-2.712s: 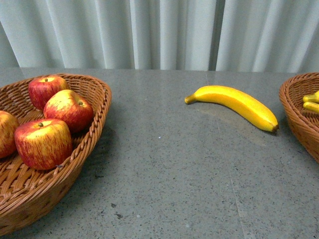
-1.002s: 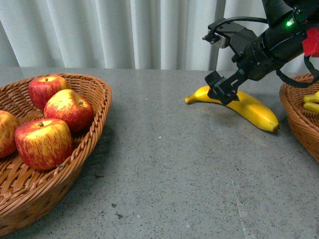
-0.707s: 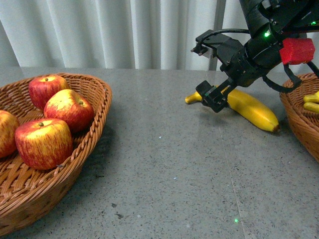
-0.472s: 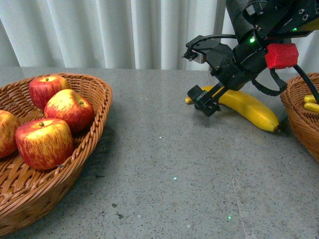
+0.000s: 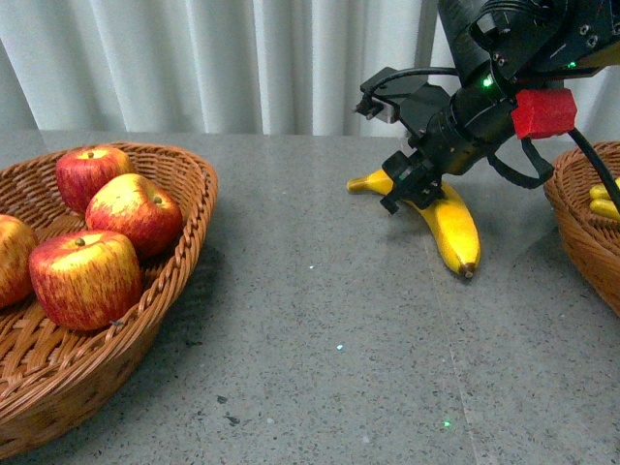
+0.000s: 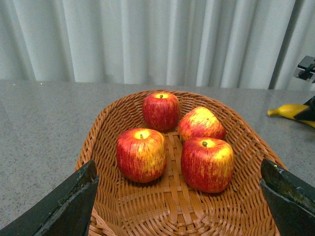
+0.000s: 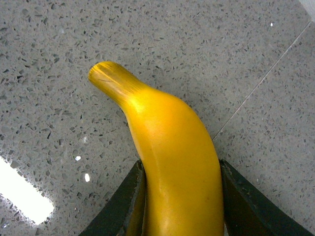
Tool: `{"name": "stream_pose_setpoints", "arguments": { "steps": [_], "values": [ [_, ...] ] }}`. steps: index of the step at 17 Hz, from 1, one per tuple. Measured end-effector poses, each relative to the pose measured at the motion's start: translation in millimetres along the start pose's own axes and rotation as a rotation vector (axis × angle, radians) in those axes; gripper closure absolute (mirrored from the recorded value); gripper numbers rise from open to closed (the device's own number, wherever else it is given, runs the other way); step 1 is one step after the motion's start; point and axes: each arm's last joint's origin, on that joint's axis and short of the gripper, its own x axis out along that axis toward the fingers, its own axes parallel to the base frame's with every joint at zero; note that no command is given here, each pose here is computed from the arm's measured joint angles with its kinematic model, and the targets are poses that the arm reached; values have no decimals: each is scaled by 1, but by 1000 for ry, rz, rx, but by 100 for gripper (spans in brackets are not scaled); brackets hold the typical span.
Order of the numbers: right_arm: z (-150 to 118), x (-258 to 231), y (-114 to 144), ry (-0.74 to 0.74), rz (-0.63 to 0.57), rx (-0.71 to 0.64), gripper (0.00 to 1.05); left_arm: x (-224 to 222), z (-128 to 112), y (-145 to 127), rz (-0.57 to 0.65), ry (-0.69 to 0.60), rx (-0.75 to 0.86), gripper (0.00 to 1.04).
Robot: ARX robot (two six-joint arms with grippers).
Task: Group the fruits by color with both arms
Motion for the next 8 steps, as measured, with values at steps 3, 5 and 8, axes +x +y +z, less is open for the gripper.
{"name": "stream_pose_setpoints", "arguments": {
  "steps": [3, 5, 8],
  "values": [
    [5, -6, -2, -82, 11, 55, 70, 0, 0, 0, 0, 0, 0, 7],
    [11, -18, -9, -165, 12, 124, 70, 0, 0, 0, 0, 0, 0, 7],
    [23, -62, -32, -365, 22, 271, 70, 0, 0, 0, 0, 0, 0, 7]
  ]
}}
